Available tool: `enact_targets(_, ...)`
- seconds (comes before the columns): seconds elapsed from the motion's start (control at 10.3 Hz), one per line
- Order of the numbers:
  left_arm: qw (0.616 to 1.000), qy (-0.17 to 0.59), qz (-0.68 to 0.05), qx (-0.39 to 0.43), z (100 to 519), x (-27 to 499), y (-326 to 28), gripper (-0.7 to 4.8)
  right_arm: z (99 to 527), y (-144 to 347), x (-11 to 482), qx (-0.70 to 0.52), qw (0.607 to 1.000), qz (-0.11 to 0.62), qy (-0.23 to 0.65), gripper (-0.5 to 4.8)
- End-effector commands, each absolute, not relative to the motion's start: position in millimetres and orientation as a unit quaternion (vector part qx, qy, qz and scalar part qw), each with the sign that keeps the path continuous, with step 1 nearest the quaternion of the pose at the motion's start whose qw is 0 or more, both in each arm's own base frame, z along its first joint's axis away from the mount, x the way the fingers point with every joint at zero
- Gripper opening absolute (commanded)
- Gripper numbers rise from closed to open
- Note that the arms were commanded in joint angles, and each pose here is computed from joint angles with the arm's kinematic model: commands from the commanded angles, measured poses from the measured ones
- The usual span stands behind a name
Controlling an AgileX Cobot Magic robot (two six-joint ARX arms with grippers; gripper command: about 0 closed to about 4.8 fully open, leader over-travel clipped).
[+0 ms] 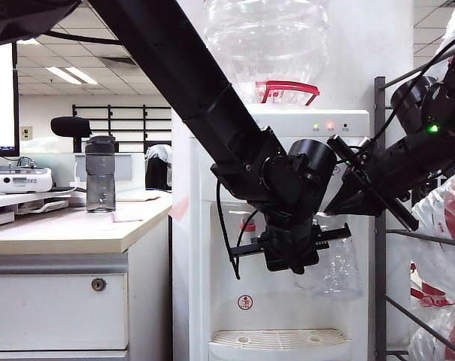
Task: Pick up the plastic mug from the left desk, go to the cold water outlet of the water dispenser, press the vertical switch to get some water, then put the mug back on the desk.
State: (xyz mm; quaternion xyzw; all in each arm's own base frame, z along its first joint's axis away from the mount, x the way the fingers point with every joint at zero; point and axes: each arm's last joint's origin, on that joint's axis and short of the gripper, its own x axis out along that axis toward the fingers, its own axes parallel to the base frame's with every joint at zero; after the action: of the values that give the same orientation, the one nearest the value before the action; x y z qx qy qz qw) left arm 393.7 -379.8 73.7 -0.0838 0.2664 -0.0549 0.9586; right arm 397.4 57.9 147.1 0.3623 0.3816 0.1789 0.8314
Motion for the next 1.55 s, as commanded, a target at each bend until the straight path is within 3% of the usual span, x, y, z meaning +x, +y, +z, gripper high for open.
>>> enact_targets(0.1,0.961,0.253,-0.065,-0.093,84.1,399.3,-378.9,-0.07,137.0,56.0,392.1,0.358,0.822,0.148,0.417,-0.05)
enact_targets(1.55,0.961,0.254,-0.065,-0.093,83.9,399.2,-378.8,-0.07,136.5,55.4,392.4,0.356,0.827,0.137,0.414,-0.05)
